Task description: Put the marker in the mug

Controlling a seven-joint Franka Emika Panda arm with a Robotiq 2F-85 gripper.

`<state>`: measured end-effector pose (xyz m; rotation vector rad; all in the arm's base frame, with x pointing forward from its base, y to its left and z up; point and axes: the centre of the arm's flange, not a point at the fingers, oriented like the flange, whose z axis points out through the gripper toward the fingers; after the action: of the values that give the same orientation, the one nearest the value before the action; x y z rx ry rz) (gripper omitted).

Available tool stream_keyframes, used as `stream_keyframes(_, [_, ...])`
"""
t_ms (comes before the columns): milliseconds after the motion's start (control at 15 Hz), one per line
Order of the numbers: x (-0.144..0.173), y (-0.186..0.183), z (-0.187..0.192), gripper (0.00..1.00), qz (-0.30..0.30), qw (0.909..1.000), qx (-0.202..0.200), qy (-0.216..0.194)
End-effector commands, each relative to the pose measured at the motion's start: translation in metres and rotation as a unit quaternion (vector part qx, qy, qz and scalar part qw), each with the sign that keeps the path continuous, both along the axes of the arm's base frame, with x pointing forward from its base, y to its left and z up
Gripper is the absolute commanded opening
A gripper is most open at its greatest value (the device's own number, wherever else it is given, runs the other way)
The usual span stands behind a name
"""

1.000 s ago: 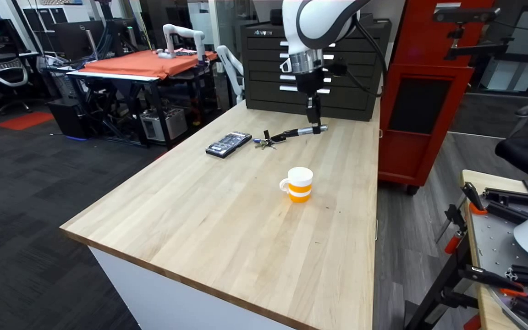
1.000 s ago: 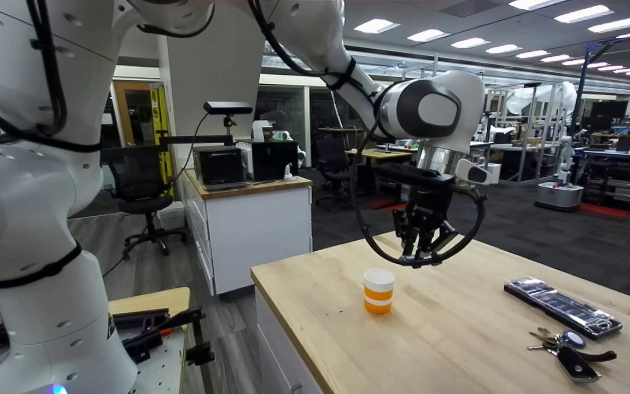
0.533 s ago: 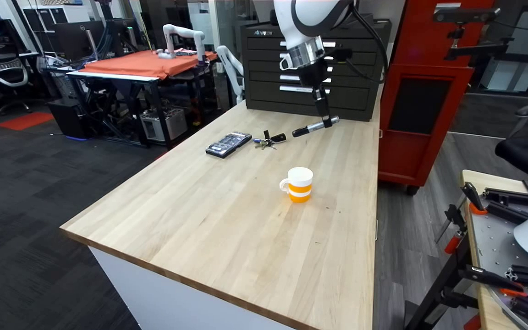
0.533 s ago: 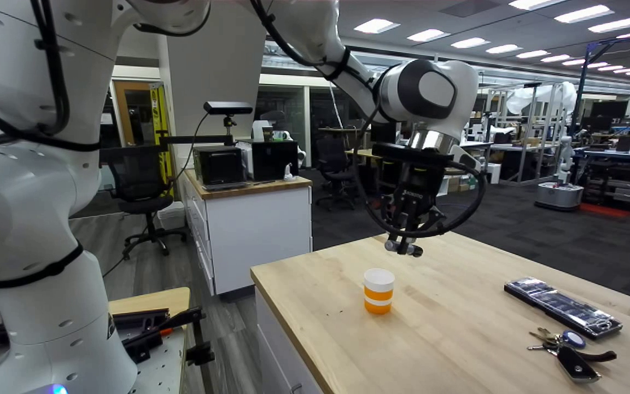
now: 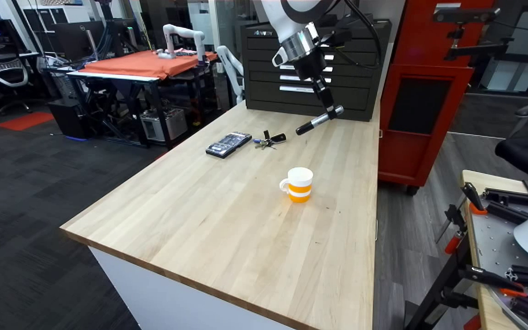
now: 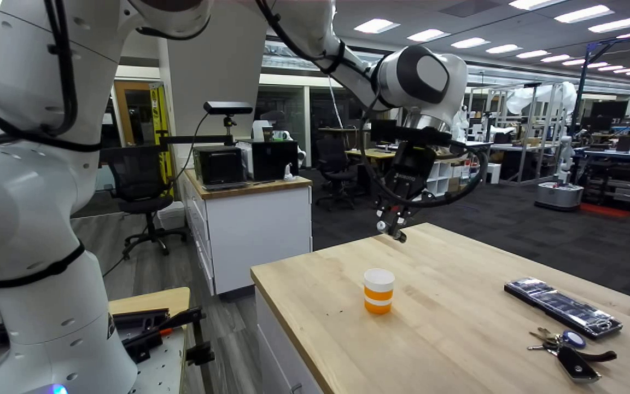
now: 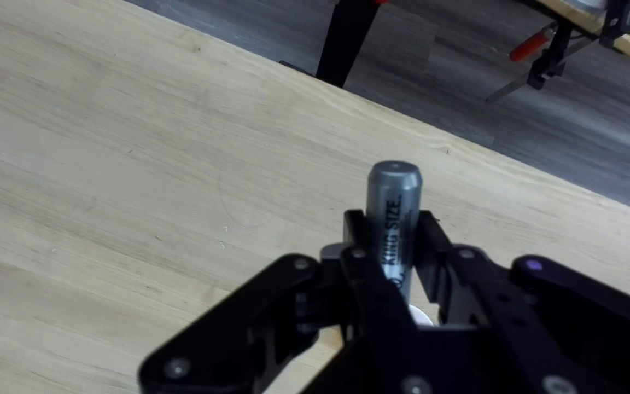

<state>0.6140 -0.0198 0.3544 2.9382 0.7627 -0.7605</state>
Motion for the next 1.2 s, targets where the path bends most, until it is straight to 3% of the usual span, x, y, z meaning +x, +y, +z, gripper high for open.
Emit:
stream_keyframes(0, [0.019, 0.010, 0.000, 0.06, 0.035, 0.9988, -0.005, 0.035])
stream_keyframes(667, [0.041, 0.023, -0.046, 0.06, 0.086, 0.9892, -0.006, 0.118])
stream_keyframes(1133, [0.060, 0.036, -0.064, 0.06, 0.118, 0.9823, 0.001, 0.146])
